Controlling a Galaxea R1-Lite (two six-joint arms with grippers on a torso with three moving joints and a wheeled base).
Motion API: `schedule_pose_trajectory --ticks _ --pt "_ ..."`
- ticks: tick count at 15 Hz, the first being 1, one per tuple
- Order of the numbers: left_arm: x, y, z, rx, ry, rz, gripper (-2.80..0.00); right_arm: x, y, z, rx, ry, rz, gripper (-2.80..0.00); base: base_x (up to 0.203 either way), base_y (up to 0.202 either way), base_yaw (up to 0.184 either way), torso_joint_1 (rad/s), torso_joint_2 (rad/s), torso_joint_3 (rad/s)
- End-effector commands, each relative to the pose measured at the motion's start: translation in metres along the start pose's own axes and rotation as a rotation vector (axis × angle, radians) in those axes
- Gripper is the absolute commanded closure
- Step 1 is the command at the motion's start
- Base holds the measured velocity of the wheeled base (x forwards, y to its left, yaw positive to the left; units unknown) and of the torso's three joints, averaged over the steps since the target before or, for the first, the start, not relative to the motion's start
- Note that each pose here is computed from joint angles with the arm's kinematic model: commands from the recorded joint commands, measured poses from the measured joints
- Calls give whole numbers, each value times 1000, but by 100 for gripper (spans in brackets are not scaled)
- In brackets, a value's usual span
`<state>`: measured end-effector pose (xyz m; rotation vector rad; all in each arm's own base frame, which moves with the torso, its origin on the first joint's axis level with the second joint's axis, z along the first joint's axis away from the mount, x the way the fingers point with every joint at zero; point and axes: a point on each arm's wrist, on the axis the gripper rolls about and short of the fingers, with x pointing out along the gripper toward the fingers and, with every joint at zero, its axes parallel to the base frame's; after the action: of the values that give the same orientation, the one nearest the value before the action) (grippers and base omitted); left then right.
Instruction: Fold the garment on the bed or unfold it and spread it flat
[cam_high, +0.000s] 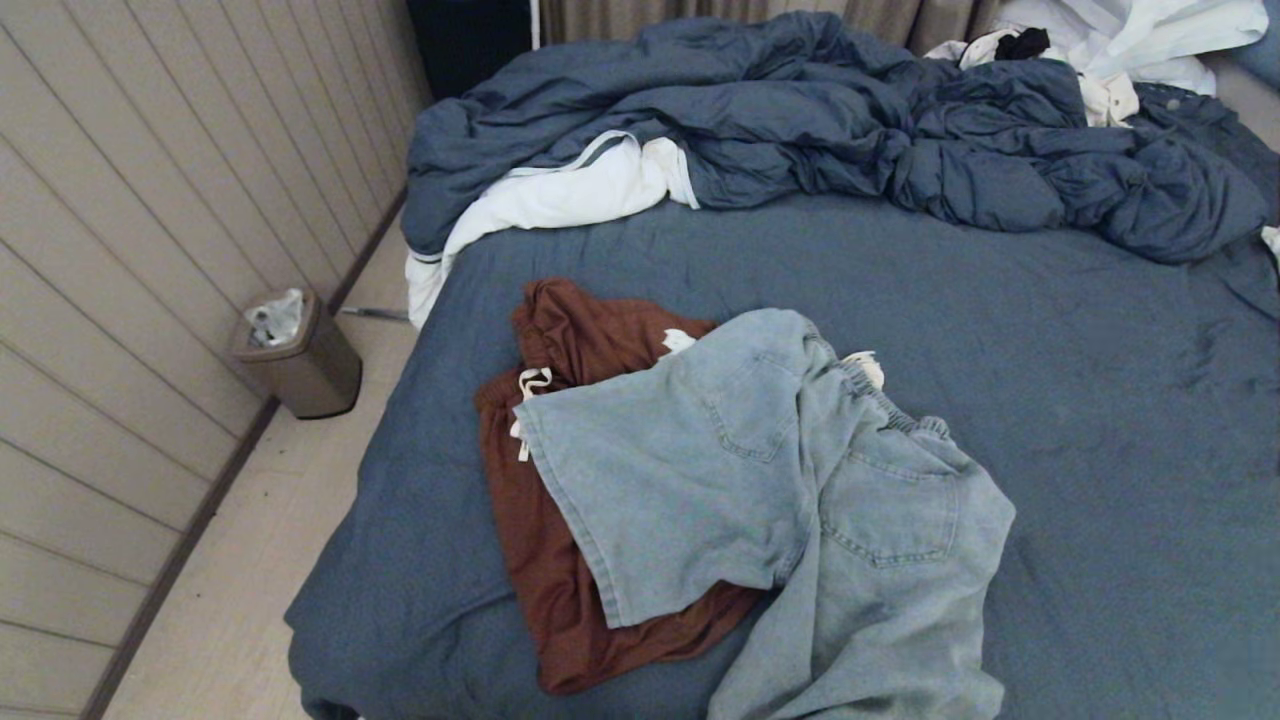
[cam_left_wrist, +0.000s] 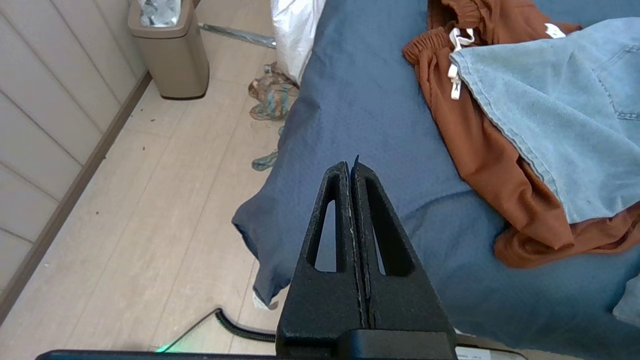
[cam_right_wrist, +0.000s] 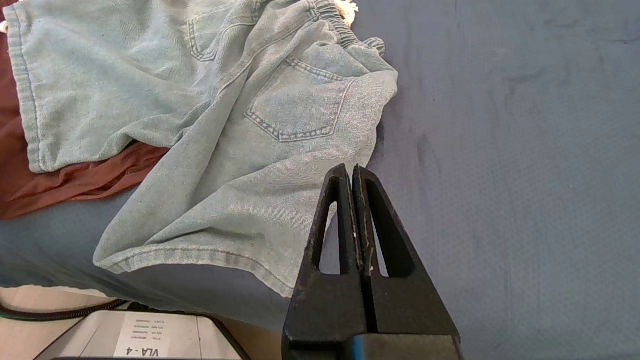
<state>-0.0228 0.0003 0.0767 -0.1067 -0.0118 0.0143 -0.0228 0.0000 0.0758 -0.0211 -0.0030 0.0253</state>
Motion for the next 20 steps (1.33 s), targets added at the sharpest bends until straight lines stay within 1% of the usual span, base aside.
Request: schedule_pose_trajectory --ticks 1,20 --pt "0 0 0 -2 1 1 0 0 0 0 6 -1 -1 0 0 0 0 0 0 0" --pt "0 0 0 -2 0 0 0 0 0 0 10 0 -2 0 0 0 0 0 0 0"
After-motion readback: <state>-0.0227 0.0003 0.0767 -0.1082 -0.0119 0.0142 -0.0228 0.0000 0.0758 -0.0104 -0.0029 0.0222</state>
